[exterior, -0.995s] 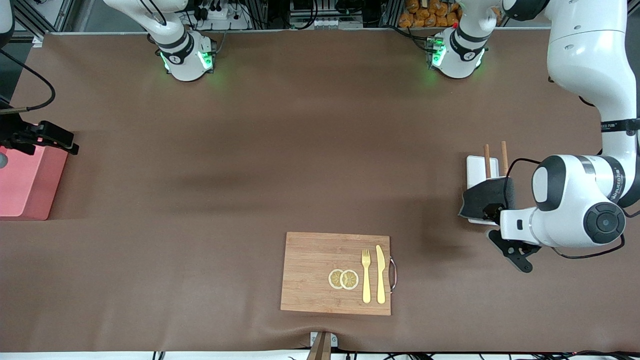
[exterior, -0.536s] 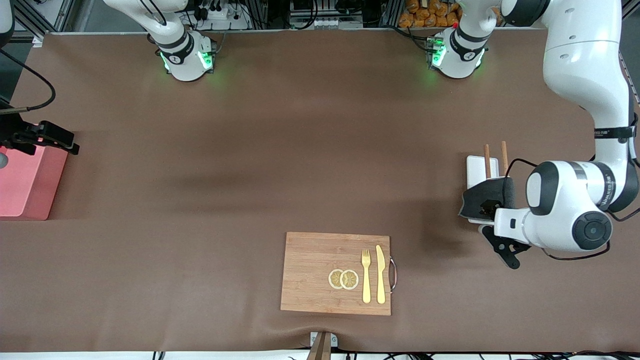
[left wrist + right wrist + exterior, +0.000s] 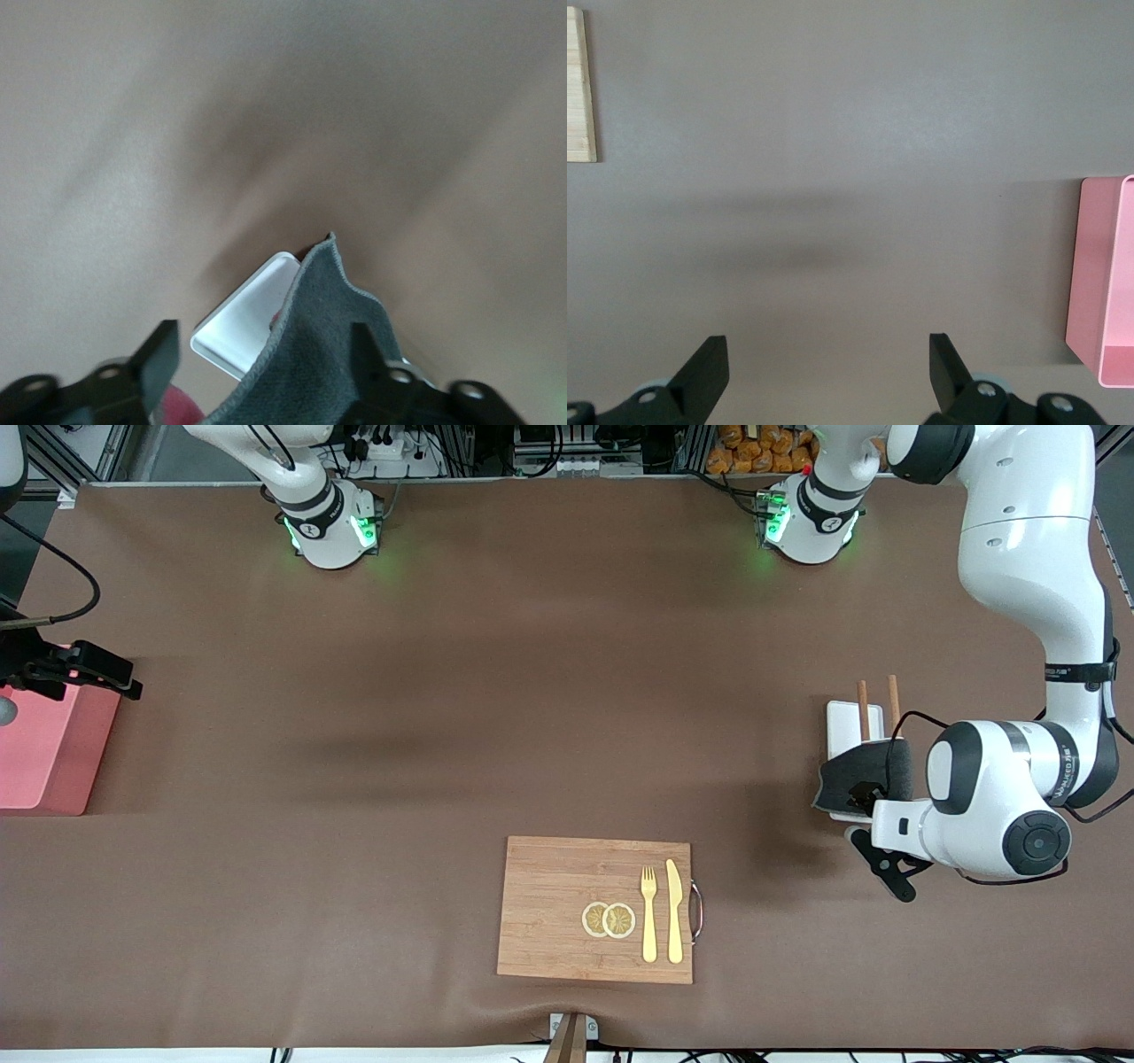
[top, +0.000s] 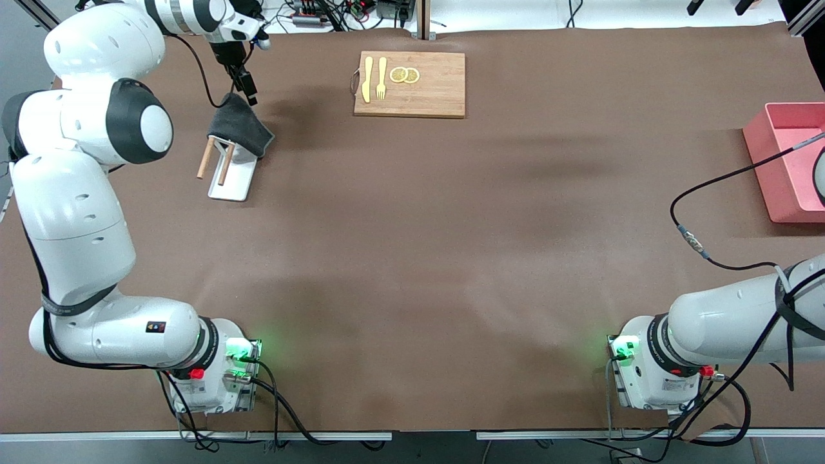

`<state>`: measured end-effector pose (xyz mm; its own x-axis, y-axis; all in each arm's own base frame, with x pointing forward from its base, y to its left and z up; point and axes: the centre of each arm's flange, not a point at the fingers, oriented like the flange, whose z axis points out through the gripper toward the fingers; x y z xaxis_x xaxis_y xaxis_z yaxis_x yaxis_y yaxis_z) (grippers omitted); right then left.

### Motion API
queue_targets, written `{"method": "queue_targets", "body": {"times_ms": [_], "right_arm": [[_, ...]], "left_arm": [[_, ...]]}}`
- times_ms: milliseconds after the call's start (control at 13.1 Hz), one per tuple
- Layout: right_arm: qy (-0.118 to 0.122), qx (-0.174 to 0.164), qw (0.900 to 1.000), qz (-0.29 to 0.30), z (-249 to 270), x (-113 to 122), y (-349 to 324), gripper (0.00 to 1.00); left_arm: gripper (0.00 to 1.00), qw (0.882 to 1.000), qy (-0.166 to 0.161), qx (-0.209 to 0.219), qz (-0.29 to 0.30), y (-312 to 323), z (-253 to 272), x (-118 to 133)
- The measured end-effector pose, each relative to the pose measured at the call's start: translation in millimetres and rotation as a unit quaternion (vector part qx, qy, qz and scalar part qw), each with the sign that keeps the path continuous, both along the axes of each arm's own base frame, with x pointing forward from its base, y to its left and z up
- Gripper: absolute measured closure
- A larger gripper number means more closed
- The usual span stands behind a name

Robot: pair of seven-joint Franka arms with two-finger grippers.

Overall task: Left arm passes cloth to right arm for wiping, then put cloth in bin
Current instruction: 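Close the left gripper on the grey cloth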

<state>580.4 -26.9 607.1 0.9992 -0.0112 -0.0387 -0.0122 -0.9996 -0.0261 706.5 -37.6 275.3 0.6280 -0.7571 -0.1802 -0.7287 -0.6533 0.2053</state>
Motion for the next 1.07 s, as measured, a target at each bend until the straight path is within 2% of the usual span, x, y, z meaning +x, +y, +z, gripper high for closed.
{"method": "queue_targets", "body": {"times_ms": [77,230,689,842,1072], "right_arm": [[0.002,0.0,1.0,0.0,-1.9,0.9,-0.1,0.0],[0.004,0.0,1.0,0.0,-4.8,2.2,-0.2,0.0],[0.005,0.001,1.0,0.0,-5.4,2.5,-0.1,0.0],[0.005,0.001,1.0,0.0,-5.4,2.5,-0.1,0.0],[0.005,0.001,1.0,0.0,-5.5,2.6,0.0,0.0]], "left_arm": [[0.33,1.0,0.009,0.004,0.013,0.0,-1.0,-2.3],[0.52,1.0,0.021,0.008,0.021,2.1,-2.6,-5.3],[0.59,0.998,0.043,0.011,0.033,15.9,-4.9,-10.7],[0.81,0.998,0.041,0.012,0.035,14.6,-3.0,-9.8],[0.95,0.998,0.037,0.016,0.046,11.0,2.6,-8.7]]}}
